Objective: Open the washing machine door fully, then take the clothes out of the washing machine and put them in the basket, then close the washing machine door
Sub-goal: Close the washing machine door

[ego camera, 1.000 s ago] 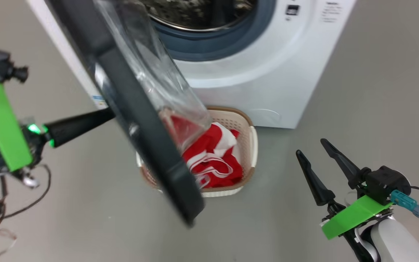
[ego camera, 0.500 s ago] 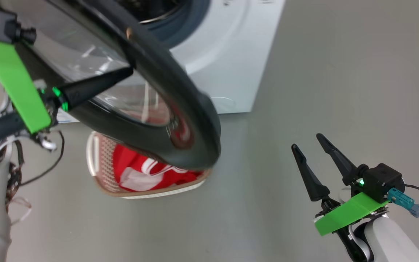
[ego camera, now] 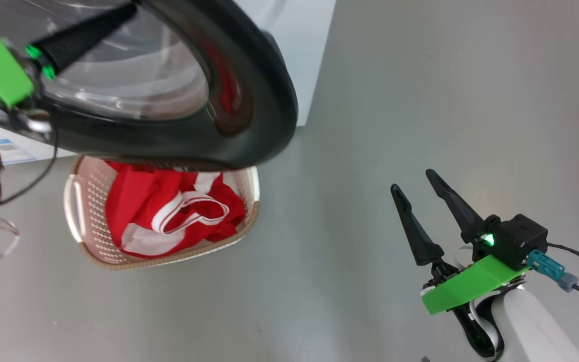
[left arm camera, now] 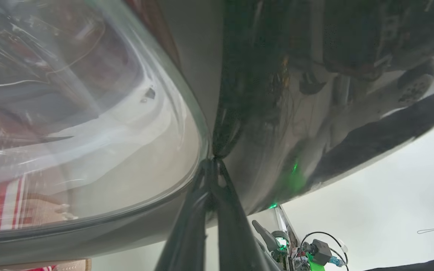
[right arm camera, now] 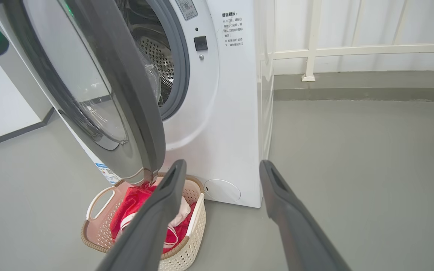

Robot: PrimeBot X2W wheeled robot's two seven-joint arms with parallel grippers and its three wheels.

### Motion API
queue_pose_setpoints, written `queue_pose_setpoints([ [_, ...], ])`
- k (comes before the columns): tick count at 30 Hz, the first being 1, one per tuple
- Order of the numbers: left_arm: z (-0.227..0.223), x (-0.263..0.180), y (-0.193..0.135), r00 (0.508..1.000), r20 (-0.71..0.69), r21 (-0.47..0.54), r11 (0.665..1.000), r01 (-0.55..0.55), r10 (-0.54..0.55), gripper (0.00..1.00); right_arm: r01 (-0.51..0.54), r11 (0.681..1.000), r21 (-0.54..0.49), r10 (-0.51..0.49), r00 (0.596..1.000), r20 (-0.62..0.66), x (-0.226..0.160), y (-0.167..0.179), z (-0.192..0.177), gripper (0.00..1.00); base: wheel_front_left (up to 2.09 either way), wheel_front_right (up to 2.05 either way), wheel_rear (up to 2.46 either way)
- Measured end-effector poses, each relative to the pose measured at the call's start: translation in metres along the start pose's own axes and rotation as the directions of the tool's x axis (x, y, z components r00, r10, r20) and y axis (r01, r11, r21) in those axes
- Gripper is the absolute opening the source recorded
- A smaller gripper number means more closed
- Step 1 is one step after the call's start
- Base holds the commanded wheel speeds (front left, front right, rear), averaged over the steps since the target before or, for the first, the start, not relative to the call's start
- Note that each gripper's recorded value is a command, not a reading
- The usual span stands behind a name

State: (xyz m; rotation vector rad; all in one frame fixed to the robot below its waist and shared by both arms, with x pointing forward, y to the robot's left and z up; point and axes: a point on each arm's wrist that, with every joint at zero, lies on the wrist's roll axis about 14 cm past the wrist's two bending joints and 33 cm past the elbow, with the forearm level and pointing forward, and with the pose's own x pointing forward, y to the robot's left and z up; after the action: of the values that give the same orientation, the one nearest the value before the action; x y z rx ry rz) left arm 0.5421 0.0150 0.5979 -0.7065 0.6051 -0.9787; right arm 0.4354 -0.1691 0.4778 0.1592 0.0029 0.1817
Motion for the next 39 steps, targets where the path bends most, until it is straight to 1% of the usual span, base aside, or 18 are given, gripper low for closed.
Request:
queue_pose_setpoints([
  [4,0.010,0.012,0.011,1.000,0.026,-0.012,1.000,-0.012,0.012,0.00,0.015,1.000,0.000,-0.015,1.000,-0.006,0.001,-0.004,-0.003,1.00,0.00,0.00,0.00],
  [10,0.028,0.026,0.022,0.997,0.074,-0.004,0.999,-0.033,0.033,0.00,0.031,1.000,-0.002,-0.031,1.000,0.004,0.005,-0.008,0.000,1.00,0.00,0.00,0.00],
  [16,0.047,0.035,0.036,0.989,0.130,0.010,0.997,-0.073,0.071,0.00,0.059,0.998,-0.003,-0.059,0.998,-0.007,0.002,-0.016,-0.004,1.00,0.00,0.00,0.00],
  [22,0.048,0.042,0.045,0.986,0.141,0.010,0.996,-0.090,0.088,0.00,0.075,0.997,-0.001,-0.075,0.997,-0.013,0.001,-0.020,-0.006,1.00,0.00,0.00,0.00],
  [30,0.047,0.029,0.041,0.985,0.153,0.010,0.996,-0.088,0.085,0.00,0.055,0.998,0.005,-0.055,0.999,-0.003,0.005,-0.014,-0.004,1.00,0.00,0.00,0.00],
  [34,0.037,0.016,0.041,0.983,0.163,-0.010,0.996,-0.088,0.088,0.00,0.036,0.999,-0.001,-0.036,0.999,0.005,0.007,-0.010,-0.001,1.00,0.00,0.00,0.00],
  [35,0.033,0.013,0.041,0.982,0.167,-0.022,0.996,-0.087,0.089,0.04,0.030,1.000,-0.004,-0.030,1.000,0.007,0.007,-0.009,0.001,1.00,0.00,0.00,0.00],
  [36,0.030,0.008,0.042,0.980,0.175,-0.031,0.995,-0.090,0.094,0.13,0.025,1.000,-0.007,-0.025,1.000,0.010,0.008,-0.008,0.002,1.00,0.00,0.00,0.00],
  [37,0.027,0.004,0.043,0.978,0.181,-0.034,0.995,-0.097,0.102,0.16,0.020,1.000,-0.011,-0.020,1.000,0.014,0.008,-0.008,0.004,1.00,0.00,0.00,0.00],
  [38,0.023,-0.002,0.045,0.976,0.187,-0.038,0.994,-0.106,0.111,0.35,0.015,1.000,-0.015,-0.014,1.000,0.017,0.008,-0.007,0.005,1.00,0.00,0.00,0.00],
  [39,0.019,-0.007,0.046,0.974,0.193,-0.042,0.992,-0.116,0.122,0.45,0.009,1.000,-0.019,-0.009,1.000,0.019,0.008,-0.006,0.007,1.00,0.00,0.00,0.00],
])
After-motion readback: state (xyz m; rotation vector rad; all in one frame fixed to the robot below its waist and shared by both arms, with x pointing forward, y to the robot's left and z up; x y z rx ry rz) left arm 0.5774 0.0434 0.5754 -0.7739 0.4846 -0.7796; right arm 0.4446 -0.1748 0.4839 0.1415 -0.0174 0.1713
